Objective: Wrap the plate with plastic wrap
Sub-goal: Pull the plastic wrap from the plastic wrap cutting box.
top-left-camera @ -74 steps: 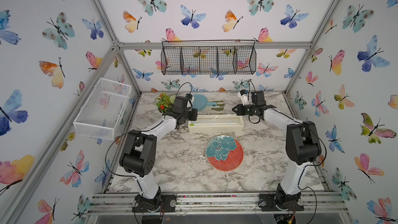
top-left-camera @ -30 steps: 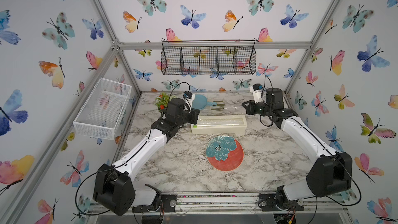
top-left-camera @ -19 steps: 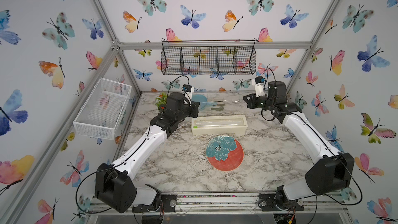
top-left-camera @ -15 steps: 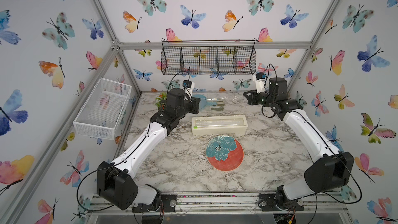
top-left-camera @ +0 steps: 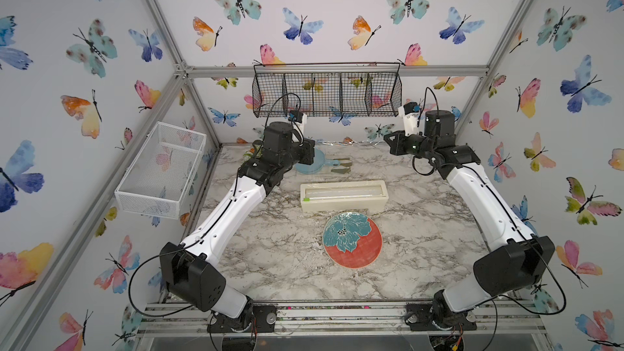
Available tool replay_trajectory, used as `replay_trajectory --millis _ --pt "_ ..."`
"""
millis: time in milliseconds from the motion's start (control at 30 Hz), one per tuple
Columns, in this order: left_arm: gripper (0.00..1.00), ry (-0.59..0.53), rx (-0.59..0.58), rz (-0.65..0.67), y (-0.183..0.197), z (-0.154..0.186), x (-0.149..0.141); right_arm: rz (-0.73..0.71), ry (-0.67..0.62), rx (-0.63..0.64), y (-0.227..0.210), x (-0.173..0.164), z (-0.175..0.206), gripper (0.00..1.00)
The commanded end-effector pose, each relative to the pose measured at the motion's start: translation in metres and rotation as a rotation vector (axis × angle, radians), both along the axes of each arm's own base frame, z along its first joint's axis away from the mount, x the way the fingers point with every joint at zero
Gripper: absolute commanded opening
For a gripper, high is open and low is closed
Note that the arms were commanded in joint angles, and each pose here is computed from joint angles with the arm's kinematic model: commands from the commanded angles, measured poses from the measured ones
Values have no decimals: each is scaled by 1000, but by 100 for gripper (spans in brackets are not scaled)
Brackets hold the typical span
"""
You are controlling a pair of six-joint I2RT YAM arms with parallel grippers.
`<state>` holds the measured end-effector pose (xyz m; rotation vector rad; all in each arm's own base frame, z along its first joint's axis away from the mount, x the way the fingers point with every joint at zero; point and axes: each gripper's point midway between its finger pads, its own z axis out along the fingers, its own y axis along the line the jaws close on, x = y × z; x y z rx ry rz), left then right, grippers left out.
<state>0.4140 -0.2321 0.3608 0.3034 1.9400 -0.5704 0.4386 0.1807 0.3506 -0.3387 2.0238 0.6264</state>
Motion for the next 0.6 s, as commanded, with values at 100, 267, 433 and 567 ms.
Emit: replay_trajectory --millis 100,267,433,567 --pt "0 -49 -53 -32 1 29 -18 -10 -68 13 -7 -13 24 2" --pt "0 -73 -75 -52 0 44 -26 -6 -73 19 -8 -19 27 2" --pt "0 -78 -80 -63 0 54 -28 -7 -108 29 -8 -21 49 2" --pt "0 -76 -91 -64 1 60 -32 -6 -129 36 -9 -24 64 2"
